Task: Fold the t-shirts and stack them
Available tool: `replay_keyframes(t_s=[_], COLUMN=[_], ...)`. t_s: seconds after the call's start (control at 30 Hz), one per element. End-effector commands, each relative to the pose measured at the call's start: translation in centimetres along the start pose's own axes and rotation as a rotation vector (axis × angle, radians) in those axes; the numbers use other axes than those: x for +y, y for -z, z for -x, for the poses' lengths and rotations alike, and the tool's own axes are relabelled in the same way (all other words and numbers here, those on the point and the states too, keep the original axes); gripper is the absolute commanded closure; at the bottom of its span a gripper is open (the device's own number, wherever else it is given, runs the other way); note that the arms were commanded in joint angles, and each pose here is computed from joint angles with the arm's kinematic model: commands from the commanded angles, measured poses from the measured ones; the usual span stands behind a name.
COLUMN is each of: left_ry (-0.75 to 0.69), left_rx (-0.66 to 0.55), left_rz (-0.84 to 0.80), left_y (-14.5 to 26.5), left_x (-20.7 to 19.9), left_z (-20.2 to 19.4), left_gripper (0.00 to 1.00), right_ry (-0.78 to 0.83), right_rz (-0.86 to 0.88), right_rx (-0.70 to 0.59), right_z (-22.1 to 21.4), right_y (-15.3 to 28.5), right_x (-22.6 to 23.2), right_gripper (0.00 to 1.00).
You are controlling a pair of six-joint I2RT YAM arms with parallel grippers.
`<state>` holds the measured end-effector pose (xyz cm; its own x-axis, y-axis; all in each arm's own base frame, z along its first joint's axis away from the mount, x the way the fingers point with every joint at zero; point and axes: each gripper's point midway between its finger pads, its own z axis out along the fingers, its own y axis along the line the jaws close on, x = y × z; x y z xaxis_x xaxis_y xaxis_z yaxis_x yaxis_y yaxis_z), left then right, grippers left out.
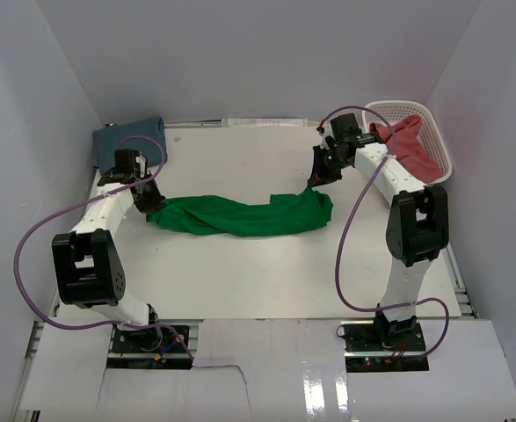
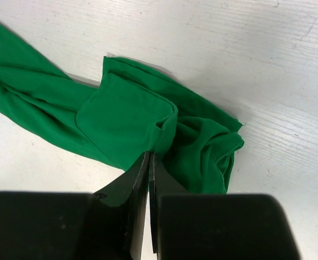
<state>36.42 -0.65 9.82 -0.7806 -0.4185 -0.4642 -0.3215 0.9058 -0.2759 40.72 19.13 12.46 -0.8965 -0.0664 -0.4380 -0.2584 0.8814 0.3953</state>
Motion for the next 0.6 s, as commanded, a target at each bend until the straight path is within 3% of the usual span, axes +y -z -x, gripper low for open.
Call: replay_keyframes(t_s=[0.0,0.13,0.27,0.57], left_ry=[-0.022,-0.022,-0.022,-0.024], left_rx=[-0.048,-0.053,-0.053,-0.05], left_rz=[-0.04,-0.04,-0.04,-0.04], left_y=[1.2,1.4,1.4,1.3], left_x=[-0.9,-0.9,-0.9,-0.9], left_z=[0.8,0.8,0.8,0.6], left_gripper=[1.0,1.0,1.0,1.0], right_ry=[0.015,0.012,0.009,-0.003], right_rz=[0.013,0.023,0.02,0.014], right_rx=[-0.014,0.0,0.02,0.06], right_z=[0.6,0.1,-0.5,-2.8], right_y=[0.0,-0.6,-1.2,-2.8], right_x=[0.6,0.5,0.1,-0.9], right_gripper=[0.92,0.9,0.72,0.72])
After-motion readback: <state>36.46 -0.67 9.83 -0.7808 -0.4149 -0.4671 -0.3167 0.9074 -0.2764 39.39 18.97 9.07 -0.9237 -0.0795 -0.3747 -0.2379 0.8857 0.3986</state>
